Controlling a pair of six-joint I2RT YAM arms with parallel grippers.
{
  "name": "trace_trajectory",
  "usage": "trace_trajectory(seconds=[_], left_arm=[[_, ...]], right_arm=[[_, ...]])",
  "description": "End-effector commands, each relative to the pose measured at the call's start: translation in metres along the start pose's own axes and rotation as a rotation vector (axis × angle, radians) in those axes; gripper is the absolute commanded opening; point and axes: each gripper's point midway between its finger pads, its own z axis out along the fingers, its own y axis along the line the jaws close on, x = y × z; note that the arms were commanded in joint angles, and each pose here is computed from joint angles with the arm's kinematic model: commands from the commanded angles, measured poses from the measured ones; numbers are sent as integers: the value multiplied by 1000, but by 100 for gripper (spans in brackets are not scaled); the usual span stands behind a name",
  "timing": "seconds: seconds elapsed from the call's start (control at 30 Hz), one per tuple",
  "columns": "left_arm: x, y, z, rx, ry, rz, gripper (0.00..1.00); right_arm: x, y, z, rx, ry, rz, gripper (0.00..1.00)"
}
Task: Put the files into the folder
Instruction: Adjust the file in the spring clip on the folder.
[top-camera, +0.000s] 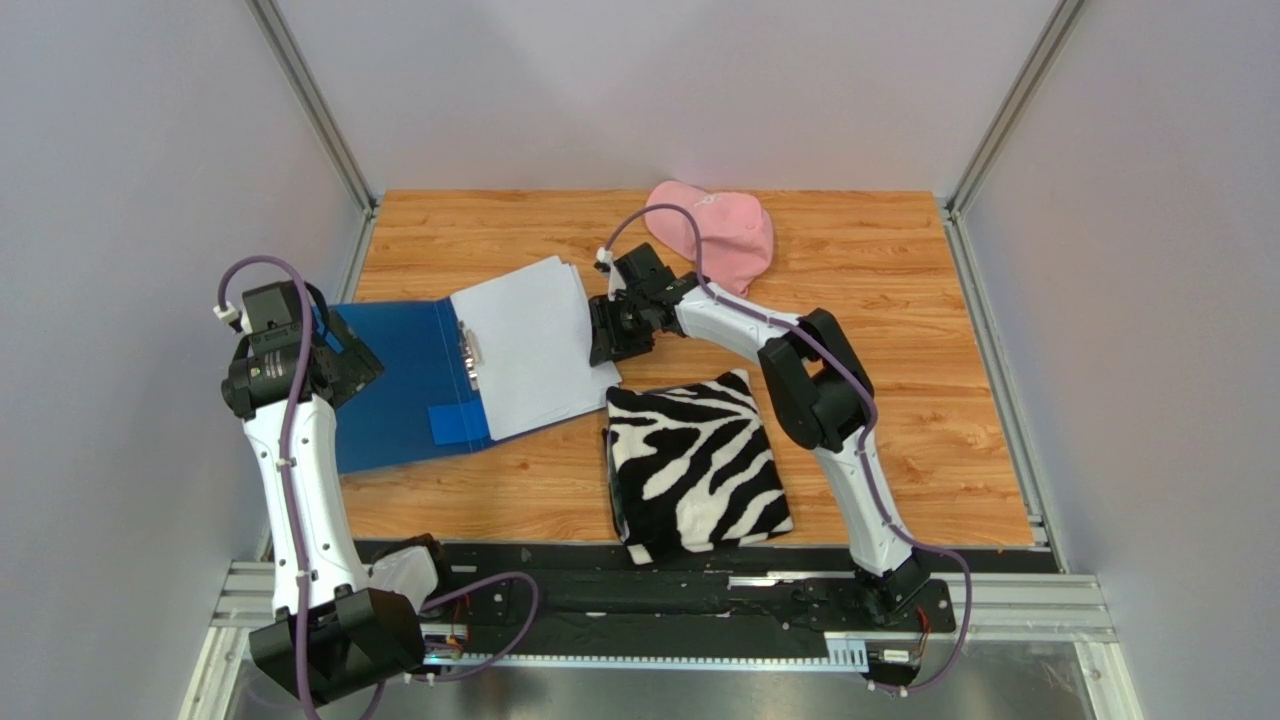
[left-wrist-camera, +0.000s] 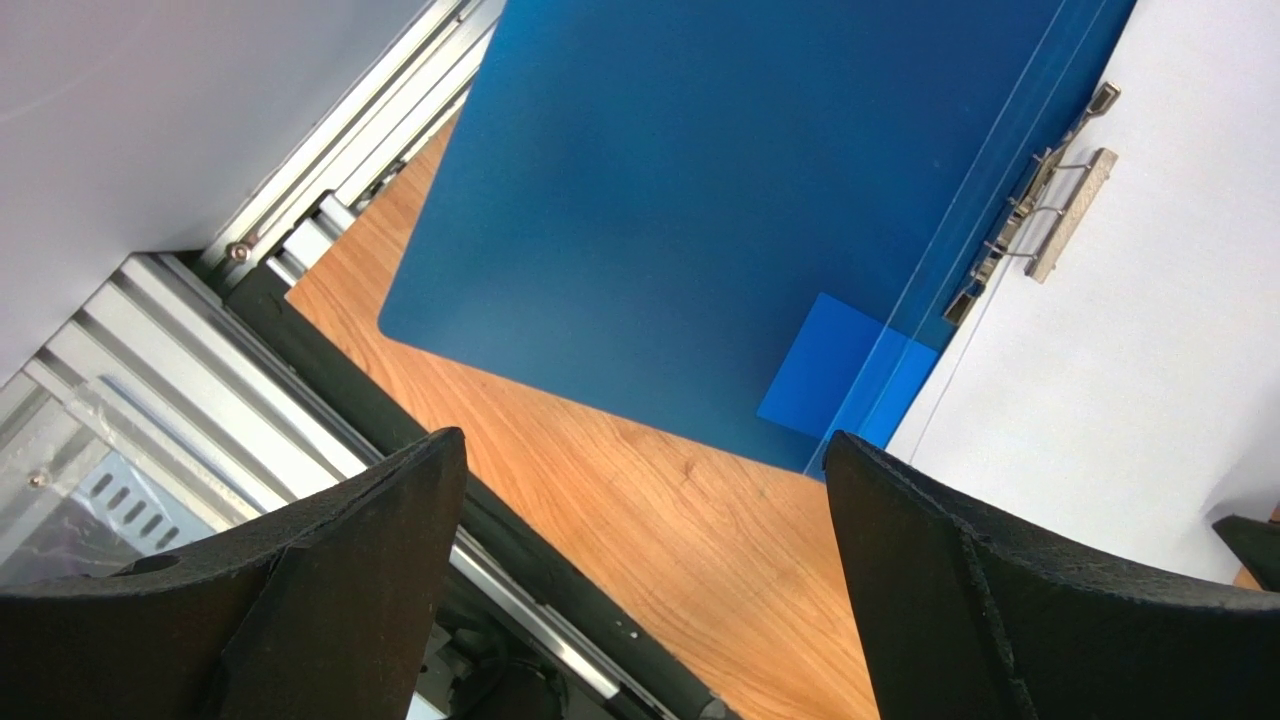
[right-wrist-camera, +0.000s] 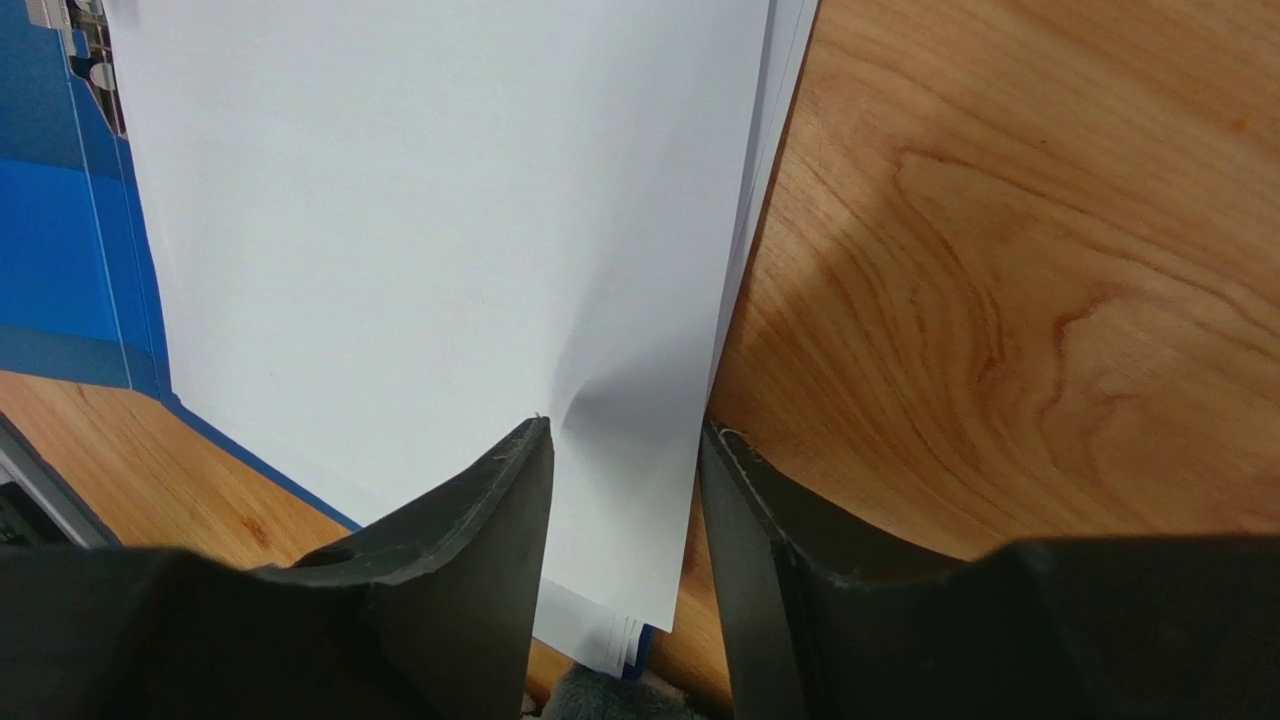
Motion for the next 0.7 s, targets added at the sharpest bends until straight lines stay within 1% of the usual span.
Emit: trace_trajectory(seconds=[0.0,0.1,0.13,0.17,0.2,0.23,0.27,0.3,0.33,0.37,0.43,0.5,0.53,0.6,0.63,0.67], left_arm=[[-5,0,-4,15,-26,4,98],[-4,-8,0,55,-12,18,98],[-4,-14,1,89,-9,32,98],[-2,-18,7,109,-5,47,98],[-11,-23,10,129,-36,55,99],[-14,-22,19,99,-19,55,99],[-25,-25,21,96,-43,54,99],[-29,-26,26,88,-42,58,99],[-29,-28,37,92,14,35,99],[-40,-33,30,118,11,15,99],[-54,-40,34,132,11,11,99],[-57,-41,38,132,25,21,99],[-57,-39,41,112,35,40,99],[-58,-21,43,32,9,51,99],[-63,-6,40,-1,-26,56,99],[-60,1,47,-11,-29,64,99]], right_arm=[[-7,17,-17,10,-41,-43,54],[-26,3,-18,92,-99,-116,67],[-33,-2,-16,114,-112,-136,68],[-37,-3,-12,118,-109,-149,68],[-48,-1,-7,112,-114,-163,69],[-50,-2,-2,107,-105,-182,69],[-55,0,0,99,-107,-191,69],[-57,4,2,79,-105,-199,69],[-64,8,5,62,-117,-212,69],[-68,13,4,39,-126,-225,69],[-75,19,5,12,-146,-232,69],[-79,25,4,-15,-165,-219,69],[-80,29,2,-34,-170,-211,68],[-80,38,-2,-73,-179,-192,68],[-80,40,-5,-83,-186,-188,68],[-74,38,-7,-85,-178,-182,68]])
